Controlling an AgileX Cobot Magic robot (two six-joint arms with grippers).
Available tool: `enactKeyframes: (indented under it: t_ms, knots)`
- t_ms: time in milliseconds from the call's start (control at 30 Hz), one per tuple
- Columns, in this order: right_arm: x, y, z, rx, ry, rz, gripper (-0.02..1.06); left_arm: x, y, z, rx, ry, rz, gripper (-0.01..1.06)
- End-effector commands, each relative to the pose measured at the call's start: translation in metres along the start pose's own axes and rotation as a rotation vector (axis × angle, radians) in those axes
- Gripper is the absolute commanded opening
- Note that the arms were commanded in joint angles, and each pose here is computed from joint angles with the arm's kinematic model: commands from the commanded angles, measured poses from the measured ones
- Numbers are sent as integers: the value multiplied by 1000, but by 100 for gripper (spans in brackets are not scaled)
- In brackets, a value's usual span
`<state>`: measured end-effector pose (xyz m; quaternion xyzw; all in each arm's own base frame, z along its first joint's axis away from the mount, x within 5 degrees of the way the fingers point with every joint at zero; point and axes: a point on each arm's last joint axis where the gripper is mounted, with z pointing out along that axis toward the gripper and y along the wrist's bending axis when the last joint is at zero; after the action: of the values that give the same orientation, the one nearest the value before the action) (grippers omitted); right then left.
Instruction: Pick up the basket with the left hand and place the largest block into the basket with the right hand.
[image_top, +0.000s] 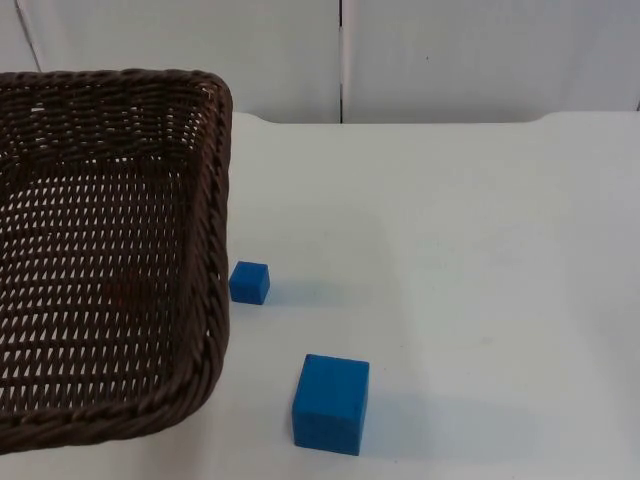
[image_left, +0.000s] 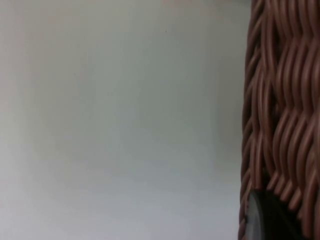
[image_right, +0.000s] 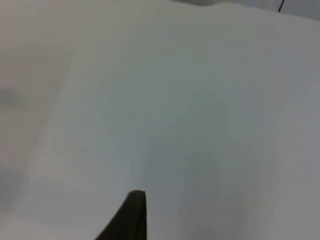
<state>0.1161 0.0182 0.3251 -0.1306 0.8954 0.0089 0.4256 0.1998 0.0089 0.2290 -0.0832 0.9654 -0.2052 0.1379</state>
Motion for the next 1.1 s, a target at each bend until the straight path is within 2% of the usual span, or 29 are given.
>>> enactKeyframes:
  t_ms: [0, 200, 267, 333, 400, 467, 567, 733, 767, 833, 900, 967, 1067]
  knots:
    - [-4, -1, 5, -2, 6, -12, 105, 1, -2, -2, 17, -5, -5, 0]
    - [-9, 1, 28, -42, 70, -39, 105, 1, -2, -2, 13, -10, -4, 0]
    - [-10, 6, 40, -112, 100, -101, 105, 0, -2, -2, 11, -11, -1, 0]
    - [-13, 16, 54, -224, 119, -141, 105, 0, -2, -2, 11, -11, 1, 0]
    - [-14, 18, 57, -238, 121, -146, 105, 0, -2, -2, 11, -11, 1, 0]
    - [-16, 28, 70, -307, 128, -177, 105, 0, -2, -2, 11, -11, 1, 0]
    - [-20, 39, 84, -342, 138, -219, 105, 1, -2, -2, 9, -10, 3, 0]
    - [-31, 78, 111, -436, 139, -328, 105, 1, -2, -2, 9, -10, 3, 0]
    - [-31, 78, 111, -436, 139, -328, 105, 1, -2, -2, 9, -10, 3, 0]
    - [-35, 94, 122, -463, 137, -362, 105, 1, -2, -2, 9, -10, 3, 0]
    - [-36, 116, 139, -508, 171, -425, 105, 1, -2, -2, 9, -10, 3, 0]
    - [-36, 123, 144, -524, 181, -457, 105, 1, -2, -2, 9, -10, 3, 0]
    - [-34, 148, 167, -572, 219, -562, 105, 1, -2, -2, 9, -10, 3, 0]
